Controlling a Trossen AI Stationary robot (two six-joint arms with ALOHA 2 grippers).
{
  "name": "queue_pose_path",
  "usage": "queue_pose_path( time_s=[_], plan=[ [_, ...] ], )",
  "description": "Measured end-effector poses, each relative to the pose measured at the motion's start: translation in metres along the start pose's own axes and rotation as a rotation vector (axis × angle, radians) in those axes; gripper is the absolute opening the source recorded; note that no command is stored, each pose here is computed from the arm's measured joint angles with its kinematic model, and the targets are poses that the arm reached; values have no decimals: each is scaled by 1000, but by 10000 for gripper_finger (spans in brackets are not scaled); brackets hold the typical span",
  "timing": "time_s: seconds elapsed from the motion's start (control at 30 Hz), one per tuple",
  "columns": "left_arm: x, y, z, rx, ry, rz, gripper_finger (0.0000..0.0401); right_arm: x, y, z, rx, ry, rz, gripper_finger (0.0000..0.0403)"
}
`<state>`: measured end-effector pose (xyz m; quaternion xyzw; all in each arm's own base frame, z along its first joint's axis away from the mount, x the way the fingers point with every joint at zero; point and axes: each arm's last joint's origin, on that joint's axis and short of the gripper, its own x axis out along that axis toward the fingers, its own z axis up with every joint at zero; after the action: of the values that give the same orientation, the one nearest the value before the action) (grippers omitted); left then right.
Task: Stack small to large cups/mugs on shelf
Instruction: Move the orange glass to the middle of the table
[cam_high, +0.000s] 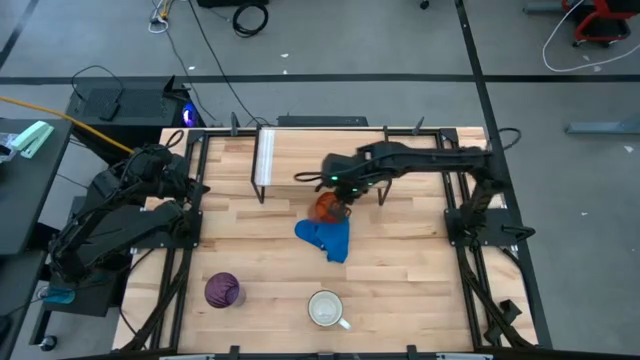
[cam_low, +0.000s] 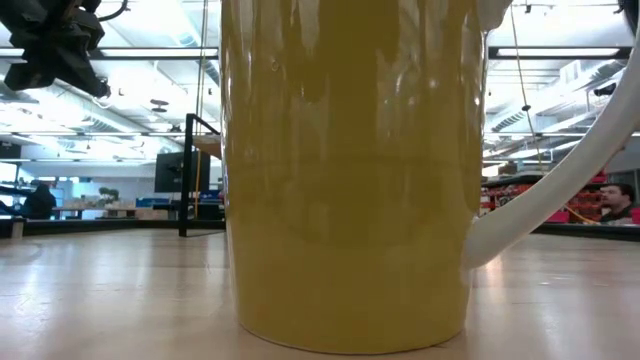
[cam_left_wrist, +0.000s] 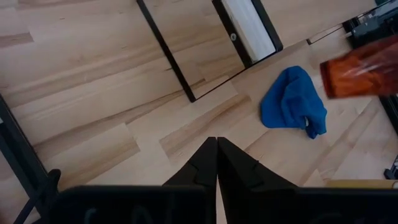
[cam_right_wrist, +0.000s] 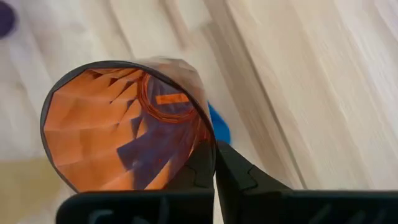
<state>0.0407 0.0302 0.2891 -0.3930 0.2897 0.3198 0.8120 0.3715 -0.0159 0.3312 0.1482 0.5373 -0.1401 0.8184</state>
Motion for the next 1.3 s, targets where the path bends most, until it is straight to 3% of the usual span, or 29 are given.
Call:
queue_pose_path(
  time_s=[0.3,0.53,0.77,1.1,1.3],
  plan=[
    [0,0,0,-20,1,1,21,23,23,51,-136,-32,78,3],
    [0,0,0,-20,-2,8,17,45,30,62,-181,-2,94,3],
    [0,0,0,-21,-3,9,15,48,28,56,-191,52,72,3],
    [0,0,0,-19,-2,9,13,14,16,27,-184,217,-101,3],
    [0,0,0,-18,-1,9,20,2,10,-9,-113,284,-139,3]
  ],
)
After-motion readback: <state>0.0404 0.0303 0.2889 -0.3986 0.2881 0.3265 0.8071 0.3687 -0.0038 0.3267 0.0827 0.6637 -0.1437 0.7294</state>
